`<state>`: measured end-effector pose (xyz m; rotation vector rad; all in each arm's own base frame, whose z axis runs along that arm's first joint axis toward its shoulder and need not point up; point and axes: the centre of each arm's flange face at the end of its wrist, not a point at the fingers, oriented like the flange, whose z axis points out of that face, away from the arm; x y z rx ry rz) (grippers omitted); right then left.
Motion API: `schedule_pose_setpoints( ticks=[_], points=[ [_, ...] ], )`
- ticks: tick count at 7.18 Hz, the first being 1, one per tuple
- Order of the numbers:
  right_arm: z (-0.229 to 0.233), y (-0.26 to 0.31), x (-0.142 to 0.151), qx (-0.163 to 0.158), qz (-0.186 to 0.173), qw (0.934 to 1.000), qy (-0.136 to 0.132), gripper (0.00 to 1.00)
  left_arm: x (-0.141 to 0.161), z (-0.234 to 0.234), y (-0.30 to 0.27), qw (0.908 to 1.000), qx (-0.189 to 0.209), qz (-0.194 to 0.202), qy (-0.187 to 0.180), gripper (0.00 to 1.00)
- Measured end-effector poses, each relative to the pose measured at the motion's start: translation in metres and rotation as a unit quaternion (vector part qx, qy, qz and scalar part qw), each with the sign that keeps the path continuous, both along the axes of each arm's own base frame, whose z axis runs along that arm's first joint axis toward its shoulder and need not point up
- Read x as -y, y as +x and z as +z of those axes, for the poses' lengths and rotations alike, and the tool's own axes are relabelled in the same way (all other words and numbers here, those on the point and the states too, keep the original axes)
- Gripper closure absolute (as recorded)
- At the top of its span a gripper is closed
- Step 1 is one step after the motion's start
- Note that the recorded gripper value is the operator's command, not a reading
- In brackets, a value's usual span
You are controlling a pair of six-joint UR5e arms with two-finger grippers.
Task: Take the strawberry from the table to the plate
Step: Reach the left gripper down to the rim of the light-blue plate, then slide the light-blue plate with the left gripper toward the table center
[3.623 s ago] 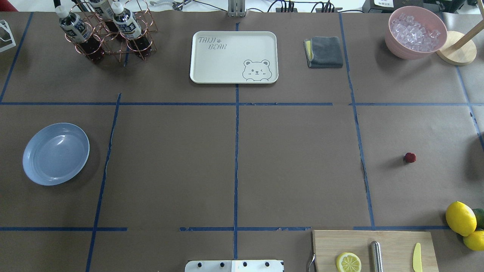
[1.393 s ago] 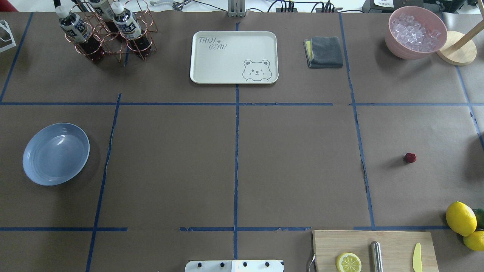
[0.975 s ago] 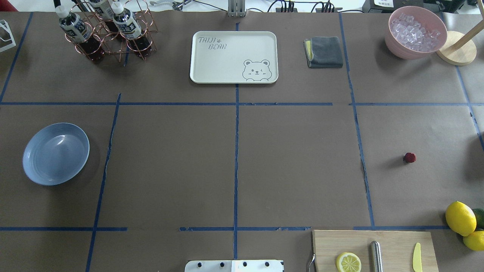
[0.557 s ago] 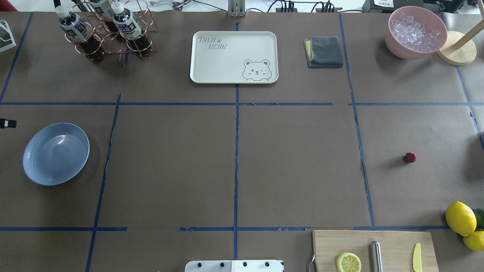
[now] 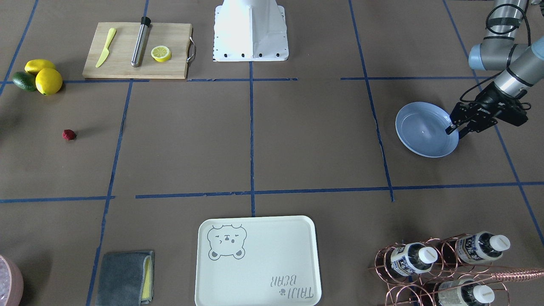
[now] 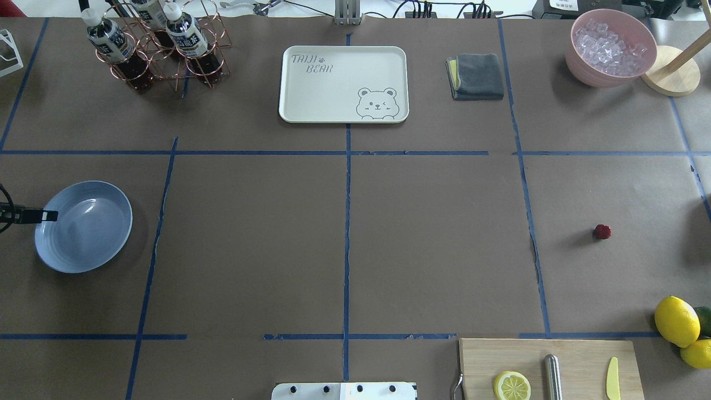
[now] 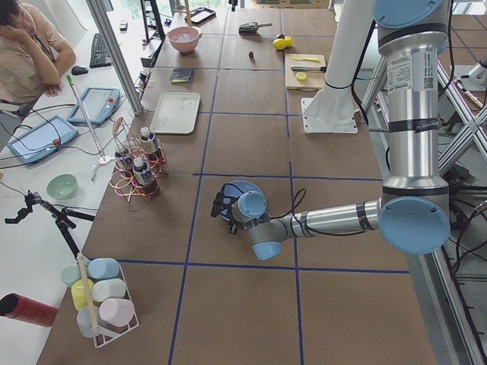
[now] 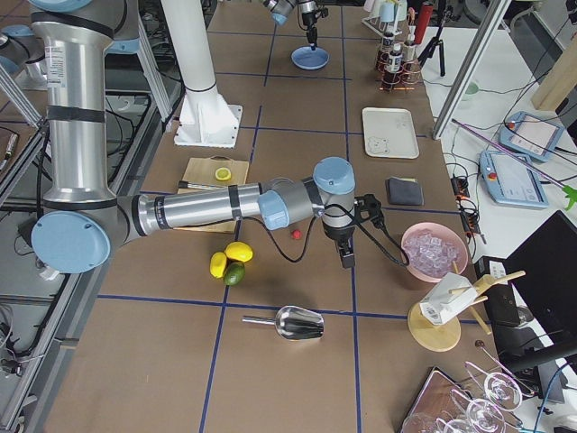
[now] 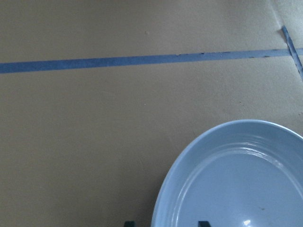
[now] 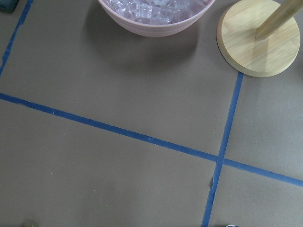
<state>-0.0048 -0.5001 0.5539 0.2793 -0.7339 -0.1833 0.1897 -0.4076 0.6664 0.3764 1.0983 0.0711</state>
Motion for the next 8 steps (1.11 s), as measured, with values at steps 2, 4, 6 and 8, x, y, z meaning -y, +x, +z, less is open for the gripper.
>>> schedule_pose_setpoints(
  ticks=[2, 4, 6, 8],
  points=[
    [0.001, 0.0, 0.0, 0.0, 0.0, 1.0, -0.001, 0.0, -0.001, -0.004, 0.003, 1.0, -0.003, 0.004, 0.005, 1.0],
    [0.001, 0.0, -0.001, 0.0, 0.0, 1.0, -0.002, 0.0, 0.008, -0.043, 0.011, 0.9999, -0.013, 0.006, 0.007, 1.0],
    [0.002, 0.0, -0.003, 0.0, 0.0, 1.0, -0.003, 0.0, 0.044, -0.133, 0.037, 0.9998, -0.01, -0.003, -0.018, 1.0],
    [0.002, 0.001, -0.004, 0.001, 0.003, 1.0, -0.005, 0.0, 0.084, -0.232, 0.108, 0.9984, -0.012, -0.03, -0.048, 1.0]
  ],
)
